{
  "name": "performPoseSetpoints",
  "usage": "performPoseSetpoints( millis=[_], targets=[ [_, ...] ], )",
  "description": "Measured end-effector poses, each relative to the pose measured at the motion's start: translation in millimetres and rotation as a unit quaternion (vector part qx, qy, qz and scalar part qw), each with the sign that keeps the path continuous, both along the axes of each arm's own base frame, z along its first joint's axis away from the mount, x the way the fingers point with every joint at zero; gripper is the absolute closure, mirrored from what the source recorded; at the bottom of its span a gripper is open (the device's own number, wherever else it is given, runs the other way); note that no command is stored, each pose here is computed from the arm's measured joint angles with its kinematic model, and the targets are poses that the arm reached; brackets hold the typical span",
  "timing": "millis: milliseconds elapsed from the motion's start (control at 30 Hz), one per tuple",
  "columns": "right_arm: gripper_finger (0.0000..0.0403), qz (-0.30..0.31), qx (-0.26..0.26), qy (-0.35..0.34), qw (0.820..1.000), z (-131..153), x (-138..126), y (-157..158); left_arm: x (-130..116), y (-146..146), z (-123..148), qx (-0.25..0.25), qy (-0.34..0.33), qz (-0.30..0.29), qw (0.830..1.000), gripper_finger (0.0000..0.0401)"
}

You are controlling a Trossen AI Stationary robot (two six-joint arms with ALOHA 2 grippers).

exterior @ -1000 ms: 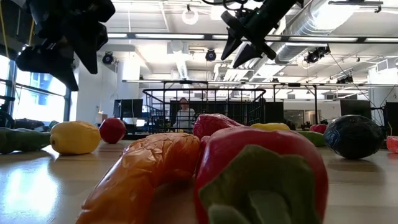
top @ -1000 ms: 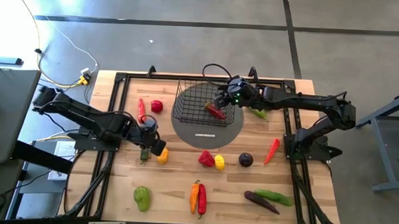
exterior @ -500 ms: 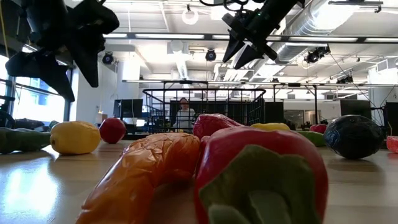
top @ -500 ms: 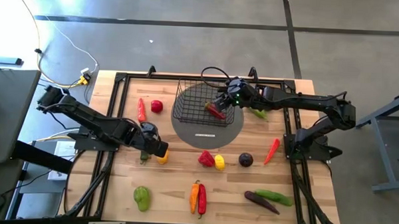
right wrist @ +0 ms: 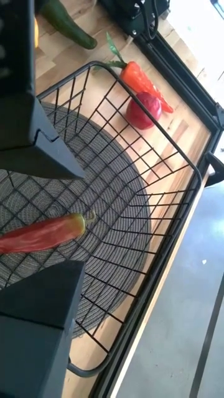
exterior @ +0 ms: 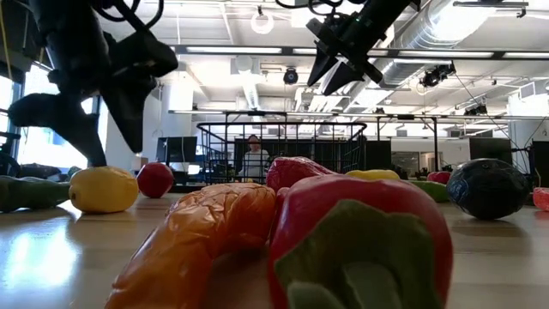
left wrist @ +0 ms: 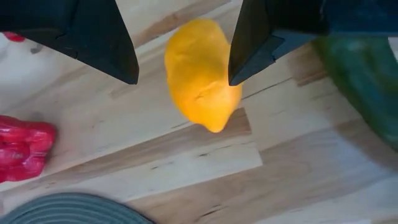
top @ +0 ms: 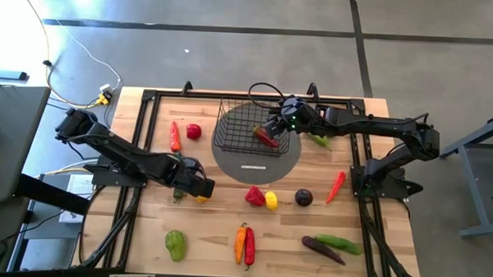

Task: Build produce basket
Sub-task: Put the left lemon into the wire basket

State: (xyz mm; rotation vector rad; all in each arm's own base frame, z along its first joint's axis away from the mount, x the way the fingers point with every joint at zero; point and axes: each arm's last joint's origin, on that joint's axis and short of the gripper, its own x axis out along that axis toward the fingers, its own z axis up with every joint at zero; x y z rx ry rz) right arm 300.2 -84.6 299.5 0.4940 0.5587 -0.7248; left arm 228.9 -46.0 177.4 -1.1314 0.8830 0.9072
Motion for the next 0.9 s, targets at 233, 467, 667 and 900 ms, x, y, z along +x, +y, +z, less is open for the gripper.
performPoseSetpoints(
  millis=[233, 467, 667, 900],
  targets=[
    [0.0194, 0.001, 0.003, 0.003, 1.000, -1, 0, 0, 3, -1, -11, 0.001, 0.025, -0.001, 1.000, 0.0160],
    [0.0194, 0.001, 0.003, 0.003, 1.000, -1, 0, 0, 7, -7, -17, -0.007, 0.024, -0.004, 1.000, 0.0160],
    [0.0194, 0.001, 0.003, 0.003, 1.000, -1, 0, 0, 9, -9, -23, -0.012, 0.037, -0.001, 0.999, 0.0160],
    [0.0194, -0.004, 0.009, -0.002, 1.000, -1, 0, 0, 10, -9, -28, -0.008, 0.047, -0.002, 0.999, 0.0160]
  ],
)
